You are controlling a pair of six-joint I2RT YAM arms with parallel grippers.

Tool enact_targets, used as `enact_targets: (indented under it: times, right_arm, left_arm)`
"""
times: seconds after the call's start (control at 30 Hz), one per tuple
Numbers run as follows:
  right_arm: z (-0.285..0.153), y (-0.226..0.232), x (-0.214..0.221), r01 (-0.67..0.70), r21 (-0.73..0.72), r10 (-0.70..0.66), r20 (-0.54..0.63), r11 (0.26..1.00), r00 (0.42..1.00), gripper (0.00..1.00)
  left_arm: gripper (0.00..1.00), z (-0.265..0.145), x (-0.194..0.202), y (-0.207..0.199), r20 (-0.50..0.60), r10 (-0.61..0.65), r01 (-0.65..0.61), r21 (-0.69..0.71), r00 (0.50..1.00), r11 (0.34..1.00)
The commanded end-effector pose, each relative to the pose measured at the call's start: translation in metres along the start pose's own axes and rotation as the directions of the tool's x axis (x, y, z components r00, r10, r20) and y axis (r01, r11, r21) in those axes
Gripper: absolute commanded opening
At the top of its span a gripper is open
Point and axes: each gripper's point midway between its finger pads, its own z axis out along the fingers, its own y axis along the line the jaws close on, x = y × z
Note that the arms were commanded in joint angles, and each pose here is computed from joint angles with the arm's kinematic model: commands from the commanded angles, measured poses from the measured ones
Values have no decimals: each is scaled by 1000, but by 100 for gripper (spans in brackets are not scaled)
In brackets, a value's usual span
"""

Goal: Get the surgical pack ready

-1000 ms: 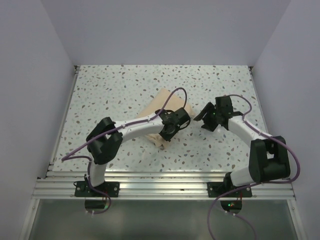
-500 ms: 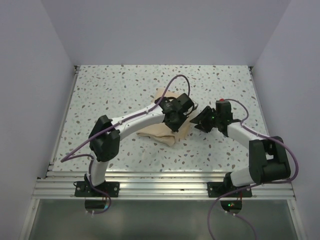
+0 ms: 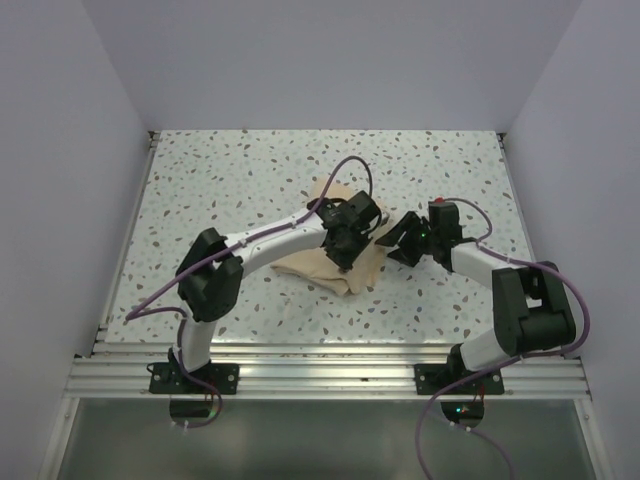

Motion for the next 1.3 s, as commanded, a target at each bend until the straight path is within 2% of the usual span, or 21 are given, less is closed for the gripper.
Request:
enact_targets:
  times: [0.0,0.03,0.17,0.33,0.53,0.73,0.77,0.83,0.97,1.0,1.1,1.17,1.27]
  right_arm:
    - [-5,6,-5,41,0,-41,19,999,999,59]
    - [-6,1,-3,39,23,-39,8,999,999,59]
    - [-19,-8,-10,52,94,-57,57,994,997,60]
    - [-25,-16,-10,47,129,-54,48,991,997,59]
    - [-30,-17,-13,39,122,-47,62,992,997,59]
    - [-33,-17,-13,35,119,-43,70,992,997,58]
    - [-34,-17,-13,34,119,-42,71,992,997,58]
    - [-35,-17,-14,33,119,-42,74,992,996,58]
    - [-36,-17,-15,31,120,-40,74,992,996,58]
    - [-36,-17,-15,27,118,-36,76,993,996,58]
    - [-36,-18,-16,25,118,-34,77,993,996,58]
    - [-37,-20,-14,21,122,-31,76,992,997,58]
    - [-37,-20,-14,21,122,-30,74,992,997,58]
  left_arm:
    - [24,-7,4,-23,18,-9,7,77,1000,997]
    - [29,-5,5,-27,20,-5,3,82,1000,997]
    - [37,10,17,-31,-16,4,-3,59,1000,998]
    - [47,19,24,-41,-24,43,-42,42,999,998]
    - [46,36,49,-22,-119,47,-57,-79,992,995]
    - [47,50,62,-9,-150,49,-70,-140,987,988]
    - [44,51,63,-7,-149,45,-67,-150,988,986]
    - [31,53,62,-7,-143,45,-66,-149,989,987]
    - [26,63,71,-5,-178,49,-77,-155,983,985]
    - [18,67,74,-4,-189,52,-83,-162,981,983]
    - [11,71,76,-1,-187,44,-79,-182,981,980]
    - [0,72,75,-2,-185,44,-78,-180,982,981]
    - [0,76,77,0,-189,44,-80,-189,981,979]
